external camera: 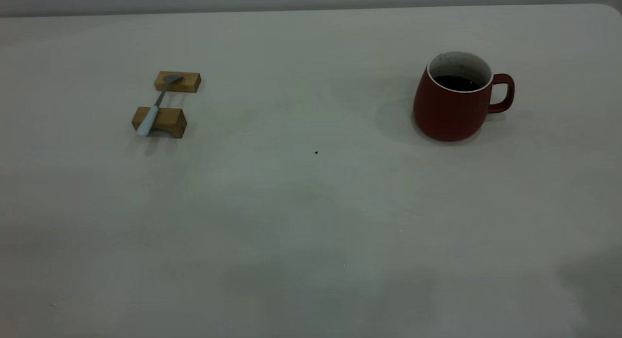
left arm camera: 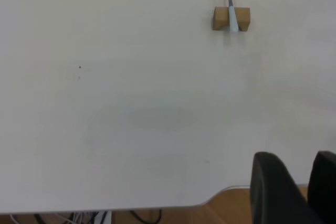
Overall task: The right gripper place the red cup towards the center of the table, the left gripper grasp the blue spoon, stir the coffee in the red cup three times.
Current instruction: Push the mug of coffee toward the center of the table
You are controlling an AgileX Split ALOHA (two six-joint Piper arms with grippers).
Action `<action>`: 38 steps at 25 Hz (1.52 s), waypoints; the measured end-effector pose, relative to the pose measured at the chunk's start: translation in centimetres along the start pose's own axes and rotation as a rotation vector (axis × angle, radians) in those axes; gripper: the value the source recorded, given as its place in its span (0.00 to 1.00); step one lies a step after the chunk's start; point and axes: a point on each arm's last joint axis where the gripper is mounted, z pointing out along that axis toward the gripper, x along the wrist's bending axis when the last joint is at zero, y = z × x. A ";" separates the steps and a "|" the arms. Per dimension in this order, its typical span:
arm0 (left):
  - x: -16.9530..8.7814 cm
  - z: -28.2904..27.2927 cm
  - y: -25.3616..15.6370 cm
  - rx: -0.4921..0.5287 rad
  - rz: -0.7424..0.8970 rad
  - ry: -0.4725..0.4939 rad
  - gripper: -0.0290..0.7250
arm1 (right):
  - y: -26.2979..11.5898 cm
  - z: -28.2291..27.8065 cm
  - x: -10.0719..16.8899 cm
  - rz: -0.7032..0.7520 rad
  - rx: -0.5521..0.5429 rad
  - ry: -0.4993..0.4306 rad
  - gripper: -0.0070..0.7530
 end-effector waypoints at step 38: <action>0.0 0.0 0.0 0.000 0.000 0.000 0.36 | 9.9 32.4 -2.0 -0.965 0.228 0.187 0.86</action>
